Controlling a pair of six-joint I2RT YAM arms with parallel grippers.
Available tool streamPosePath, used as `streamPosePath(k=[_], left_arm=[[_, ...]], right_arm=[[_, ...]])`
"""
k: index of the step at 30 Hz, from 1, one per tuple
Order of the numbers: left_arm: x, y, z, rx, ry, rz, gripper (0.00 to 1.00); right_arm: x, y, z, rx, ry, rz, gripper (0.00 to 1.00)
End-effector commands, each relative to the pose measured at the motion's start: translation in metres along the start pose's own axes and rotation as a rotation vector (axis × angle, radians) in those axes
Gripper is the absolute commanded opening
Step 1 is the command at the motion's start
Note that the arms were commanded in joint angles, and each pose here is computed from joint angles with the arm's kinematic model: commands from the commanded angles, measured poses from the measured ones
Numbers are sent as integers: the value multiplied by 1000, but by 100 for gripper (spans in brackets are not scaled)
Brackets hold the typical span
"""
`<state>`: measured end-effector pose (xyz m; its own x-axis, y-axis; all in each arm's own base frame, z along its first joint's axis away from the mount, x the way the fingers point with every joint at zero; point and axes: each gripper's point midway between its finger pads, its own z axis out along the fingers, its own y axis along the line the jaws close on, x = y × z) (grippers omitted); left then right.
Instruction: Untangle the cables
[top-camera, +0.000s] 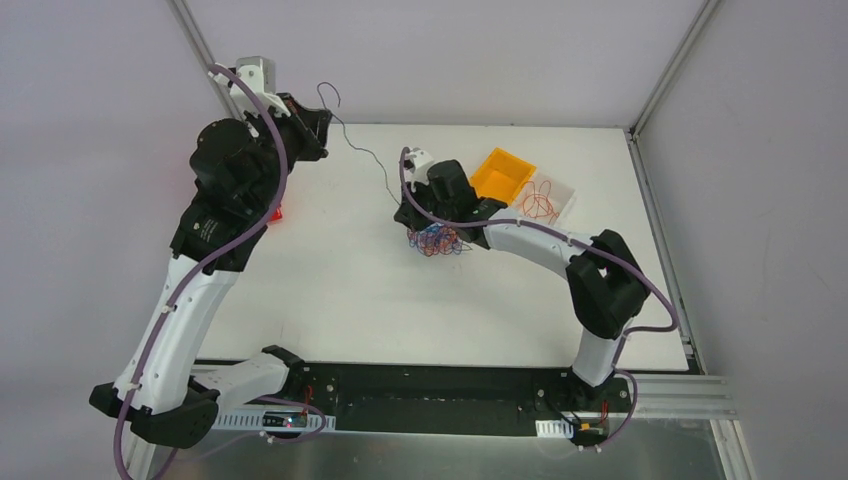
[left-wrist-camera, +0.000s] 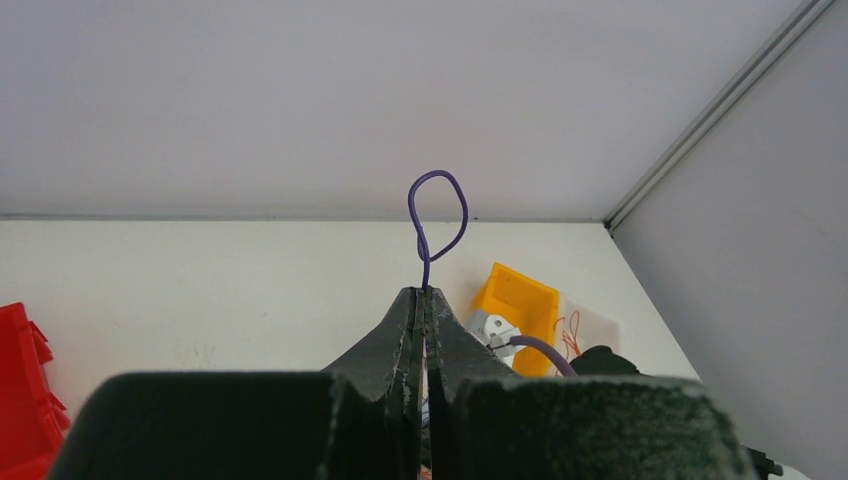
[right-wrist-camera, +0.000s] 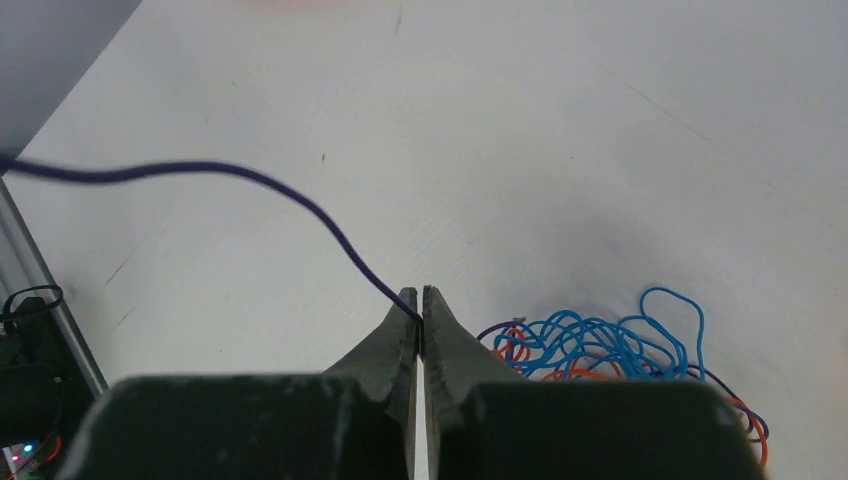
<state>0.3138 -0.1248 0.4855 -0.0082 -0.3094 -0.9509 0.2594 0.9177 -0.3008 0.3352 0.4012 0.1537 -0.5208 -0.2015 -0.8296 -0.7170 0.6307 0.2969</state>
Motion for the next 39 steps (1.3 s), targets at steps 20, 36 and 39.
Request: streamPosePath(k=[20, 36, 39], left_arm=[[139, 3, -15, 95, 305, -110, 0], [128, -9, -24, 165, 290, -105, 0], [128, -12, -25, 176, 291, -115, 0]], right_arm=[[-219, 75, -235, -120, -300, 158, 0], [-210, 70, -260, -117, -307, 227, 0], [-209, 75, -266, -143, -324, 247, 0]])
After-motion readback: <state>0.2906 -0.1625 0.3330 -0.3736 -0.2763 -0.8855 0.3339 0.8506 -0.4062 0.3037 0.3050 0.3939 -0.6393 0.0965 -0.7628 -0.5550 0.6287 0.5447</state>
